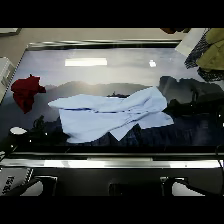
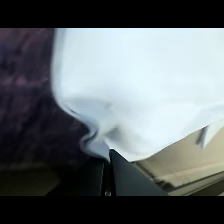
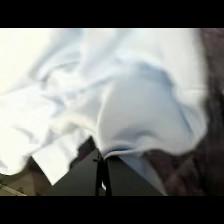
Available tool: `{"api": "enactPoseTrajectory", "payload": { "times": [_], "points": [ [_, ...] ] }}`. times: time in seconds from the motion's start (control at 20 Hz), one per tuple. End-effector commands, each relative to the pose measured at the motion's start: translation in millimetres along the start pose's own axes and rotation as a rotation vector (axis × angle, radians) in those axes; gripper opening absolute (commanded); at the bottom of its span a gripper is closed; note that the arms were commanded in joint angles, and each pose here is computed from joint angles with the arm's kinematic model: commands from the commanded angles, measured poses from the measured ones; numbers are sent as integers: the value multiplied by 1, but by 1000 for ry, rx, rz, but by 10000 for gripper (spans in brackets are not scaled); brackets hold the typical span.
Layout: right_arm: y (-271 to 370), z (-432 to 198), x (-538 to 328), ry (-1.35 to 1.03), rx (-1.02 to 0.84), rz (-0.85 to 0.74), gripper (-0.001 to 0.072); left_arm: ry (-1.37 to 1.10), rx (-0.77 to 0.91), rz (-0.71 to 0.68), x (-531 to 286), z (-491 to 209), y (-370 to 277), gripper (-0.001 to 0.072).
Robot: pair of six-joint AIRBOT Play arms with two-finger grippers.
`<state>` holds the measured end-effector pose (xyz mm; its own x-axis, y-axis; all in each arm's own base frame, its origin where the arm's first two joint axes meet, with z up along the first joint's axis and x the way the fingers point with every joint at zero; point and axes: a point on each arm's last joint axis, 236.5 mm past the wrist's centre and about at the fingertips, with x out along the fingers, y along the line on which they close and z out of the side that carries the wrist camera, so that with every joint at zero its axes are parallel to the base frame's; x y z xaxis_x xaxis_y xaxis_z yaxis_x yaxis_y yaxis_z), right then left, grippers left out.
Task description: Fold the clothes and pants, and hang the long-sleeved shirts on hangers.
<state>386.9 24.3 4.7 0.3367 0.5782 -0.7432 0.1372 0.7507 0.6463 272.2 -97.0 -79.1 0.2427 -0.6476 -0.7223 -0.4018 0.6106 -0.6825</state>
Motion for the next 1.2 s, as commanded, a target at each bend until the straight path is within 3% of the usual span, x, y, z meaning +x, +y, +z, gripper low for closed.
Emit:
{"api": "enactPoseTrajectory", "payload": {
  "times": [0.0,0.2,0.35,0.5,0.65,0.95,1.15],
  "points": [
    [47,44,-32,-188,-76,91,29,-114,130,-73,-31,47,-55,16],
    [128,98,-116,-374,-294,128,29,-364,432,-116,-133,114,-172,15],
    [210,112,-216,-611,-486,115,29,-631,596,-15,-246,130,-245,15],
    [275,85,-317,-875,-623,42,29,-951,569,118,-367,111,-279,15],
    [327,25,-405,-1140,-722,-4,29,-1161,607,147,-444,59,-301,15],
    [363,-62,-513,-1547,-711,-13,29,-1245,576,181,-478,-12,-286,15],
    [354,-42,-501,-1491,-620,38,29,-1224,539,240,-473,6,-272,15]
  ]
}}
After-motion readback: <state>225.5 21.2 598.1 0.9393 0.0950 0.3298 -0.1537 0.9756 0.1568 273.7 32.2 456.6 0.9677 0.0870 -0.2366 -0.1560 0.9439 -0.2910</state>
